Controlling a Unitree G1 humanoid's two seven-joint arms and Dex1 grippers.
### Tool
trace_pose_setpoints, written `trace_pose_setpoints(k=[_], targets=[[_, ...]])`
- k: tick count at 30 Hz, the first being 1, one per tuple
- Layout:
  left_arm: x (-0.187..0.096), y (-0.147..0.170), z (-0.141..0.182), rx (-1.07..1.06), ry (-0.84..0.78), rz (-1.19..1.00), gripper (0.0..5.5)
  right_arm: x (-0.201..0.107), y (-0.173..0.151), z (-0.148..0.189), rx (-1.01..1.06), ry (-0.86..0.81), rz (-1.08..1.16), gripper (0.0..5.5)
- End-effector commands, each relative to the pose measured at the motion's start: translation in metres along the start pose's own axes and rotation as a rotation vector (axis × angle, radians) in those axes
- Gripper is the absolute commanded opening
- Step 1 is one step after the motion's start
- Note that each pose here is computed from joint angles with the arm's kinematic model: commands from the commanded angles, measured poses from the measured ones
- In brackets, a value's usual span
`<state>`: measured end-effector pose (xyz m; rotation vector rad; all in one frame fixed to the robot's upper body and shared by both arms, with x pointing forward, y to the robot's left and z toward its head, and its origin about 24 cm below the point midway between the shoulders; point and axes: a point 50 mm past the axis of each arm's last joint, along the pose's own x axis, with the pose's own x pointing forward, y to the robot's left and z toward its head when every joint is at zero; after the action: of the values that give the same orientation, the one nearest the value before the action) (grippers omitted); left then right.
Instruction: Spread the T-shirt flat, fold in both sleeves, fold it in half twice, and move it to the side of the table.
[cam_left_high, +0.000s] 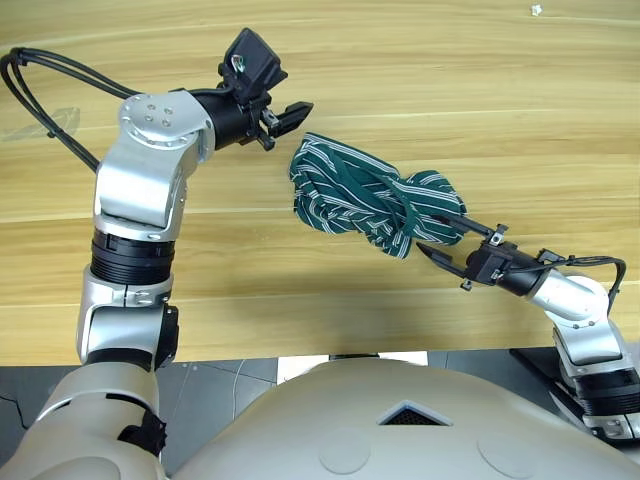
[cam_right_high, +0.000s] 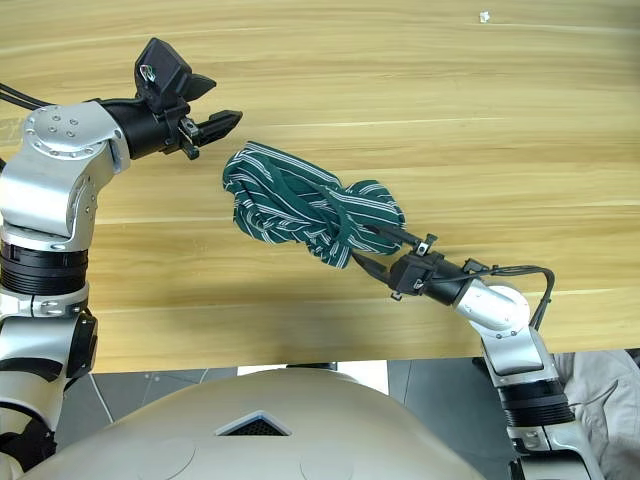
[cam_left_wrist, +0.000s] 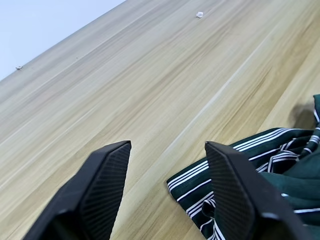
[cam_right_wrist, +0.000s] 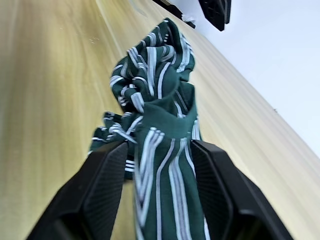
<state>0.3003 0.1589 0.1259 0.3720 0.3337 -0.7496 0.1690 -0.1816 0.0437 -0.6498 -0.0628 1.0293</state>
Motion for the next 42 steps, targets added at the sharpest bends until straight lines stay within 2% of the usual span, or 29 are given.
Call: trace_pose_setpoints(k=[1,10,15,24,27,34,42], targets=[[-0.002,0.001,-0.002,0.013,0.014,0.01,2.77,0.005,0.003,-0.006,0.005,0.02,0.011,2.31],[-0.002,0.005,0.0,0.022,0.002,0.023,2.77,0.017,0.006,-0.011,0.032,0.015,-0.01,2.31],[-0.001,0.008,-0.001,0.026,0.002,0.032,2.77,0.02,-0.008,-0.008,0.016,-0.012,-0.099,1.46],[-0.001,0.007,-0.003,0.039,0.005,0.029,2.77,0.025,-0.004,-0.009,0.028,-0.02,-0.096,0.04],[-0.001,0.006,-0.006,0.038,0.007,0.028,2.77,0.026,-0.009,-0.005,0.014,-0.041,-0.105,0.04],[-0.007,0.001,-0.007,-0.076,-0.053,-0.023,2.77,0.017,-0.052,0.027,-0.064,-0.17,-0.168,0.04],[-0.01,-0.004,-0.011,-0.141,-0.084,-0.069,2.77,0.003,-0.076,0.053,-0.068,-0.255,-0.106,0.04]])
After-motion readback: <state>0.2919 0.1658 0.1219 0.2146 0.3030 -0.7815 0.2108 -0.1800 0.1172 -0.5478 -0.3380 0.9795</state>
